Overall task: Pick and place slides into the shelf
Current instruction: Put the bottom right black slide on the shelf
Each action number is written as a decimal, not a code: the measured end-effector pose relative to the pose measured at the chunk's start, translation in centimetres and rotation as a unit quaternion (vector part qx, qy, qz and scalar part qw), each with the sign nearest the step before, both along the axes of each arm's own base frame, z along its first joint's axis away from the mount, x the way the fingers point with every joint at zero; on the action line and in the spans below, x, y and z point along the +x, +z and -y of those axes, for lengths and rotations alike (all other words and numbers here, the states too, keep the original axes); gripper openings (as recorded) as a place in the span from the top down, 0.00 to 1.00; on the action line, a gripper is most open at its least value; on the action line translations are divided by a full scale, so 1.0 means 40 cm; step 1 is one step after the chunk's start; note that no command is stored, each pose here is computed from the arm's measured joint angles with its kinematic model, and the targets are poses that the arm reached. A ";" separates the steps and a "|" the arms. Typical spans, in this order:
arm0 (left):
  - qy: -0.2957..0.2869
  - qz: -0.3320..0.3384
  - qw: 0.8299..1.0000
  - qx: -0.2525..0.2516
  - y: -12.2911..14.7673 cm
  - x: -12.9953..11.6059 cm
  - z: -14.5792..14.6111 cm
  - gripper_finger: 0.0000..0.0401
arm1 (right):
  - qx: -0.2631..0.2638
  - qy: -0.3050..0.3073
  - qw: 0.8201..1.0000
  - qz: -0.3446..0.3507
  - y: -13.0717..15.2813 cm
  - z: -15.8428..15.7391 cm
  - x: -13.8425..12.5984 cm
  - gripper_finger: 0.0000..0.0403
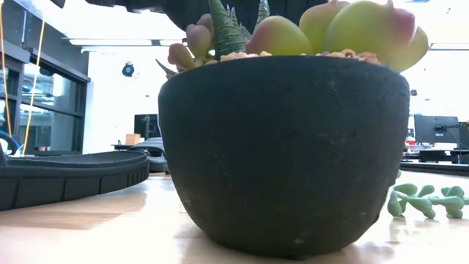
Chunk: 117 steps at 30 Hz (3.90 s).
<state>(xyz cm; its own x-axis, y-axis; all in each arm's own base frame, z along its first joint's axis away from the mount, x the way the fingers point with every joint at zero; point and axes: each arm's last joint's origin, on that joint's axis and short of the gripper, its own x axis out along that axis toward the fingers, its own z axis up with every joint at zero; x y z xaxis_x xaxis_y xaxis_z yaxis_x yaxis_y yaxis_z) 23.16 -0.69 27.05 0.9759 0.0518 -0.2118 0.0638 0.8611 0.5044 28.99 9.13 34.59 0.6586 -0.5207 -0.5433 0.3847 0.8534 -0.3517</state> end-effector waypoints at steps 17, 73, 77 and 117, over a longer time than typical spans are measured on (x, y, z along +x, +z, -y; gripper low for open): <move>0.120 -0.078 0.977 0.159 -0.035 -0.016 0.012 0.95 | -0.016 -0.021 1.000 0.011 0.002 -0.011 -0.014 0.58; -0.033 -0.119 0.979 0.161 -0.206 0.079 -0.238 0.93 | -0.003 -0.012 1.000 0.019 0.004 -0.015 -0.008 0.58; -0.041 -0.127 0.979 0.155 -0.210 0.077 -0.237 0.95 | -0.001 -0.012 1.000 0.022 0.005 -0.015 -0.007 0.58; 0.009 -0.206 0.970 0.132 -0.272 0.082 -0.248 0.86 | 0.001 -0.011 1.000 0.023 0.005 -0.016 -0.007 0.58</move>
